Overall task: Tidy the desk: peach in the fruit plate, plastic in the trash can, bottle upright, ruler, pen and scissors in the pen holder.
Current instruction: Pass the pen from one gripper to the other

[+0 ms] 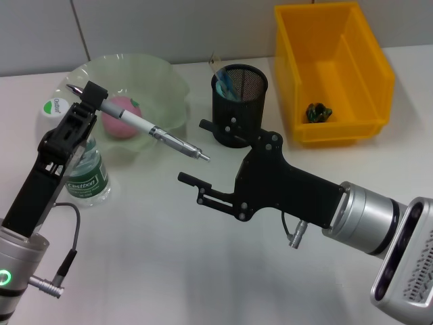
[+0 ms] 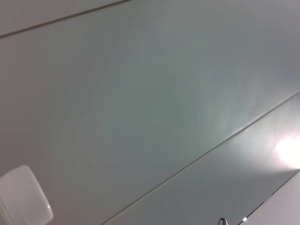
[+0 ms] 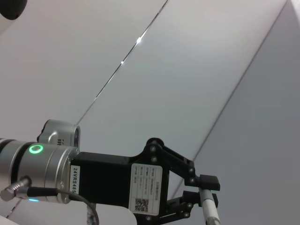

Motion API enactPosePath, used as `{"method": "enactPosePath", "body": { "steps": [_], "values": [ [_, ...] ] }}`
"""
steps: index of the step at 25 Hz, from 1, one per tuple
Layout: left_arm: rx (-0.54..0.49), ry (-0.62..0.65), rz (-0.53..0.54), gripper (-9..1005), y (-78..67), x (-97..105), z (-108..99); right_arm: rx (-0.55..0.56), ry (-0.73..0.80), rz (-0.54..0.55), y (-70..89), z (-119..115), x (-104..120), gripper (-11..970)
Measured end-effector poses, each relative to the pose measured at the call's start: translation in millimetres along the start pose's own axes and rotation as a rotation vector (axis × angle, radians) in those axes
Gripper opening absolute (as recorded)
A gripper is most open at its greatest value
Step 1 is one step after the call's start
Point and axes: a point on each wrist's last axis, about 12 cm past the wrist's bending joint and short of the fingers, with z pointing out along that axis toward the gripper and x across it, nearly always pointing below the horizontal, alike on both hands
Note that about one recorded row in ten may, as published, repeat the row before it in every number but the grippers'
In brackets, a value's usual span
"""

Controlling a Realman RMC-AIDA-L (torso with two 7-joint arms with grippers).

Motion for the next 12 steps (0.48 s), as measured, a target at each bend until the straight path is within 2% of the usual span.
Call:
{"method": "enactPosePath", "body": {
  "steps": [12],
  "values": [
    [0.001,0.001,-0.004,212,0.2,-0.2,1.3,0.014,-0.009,0.002,-1.4,2.0,-1.0,559]
  ]
}}
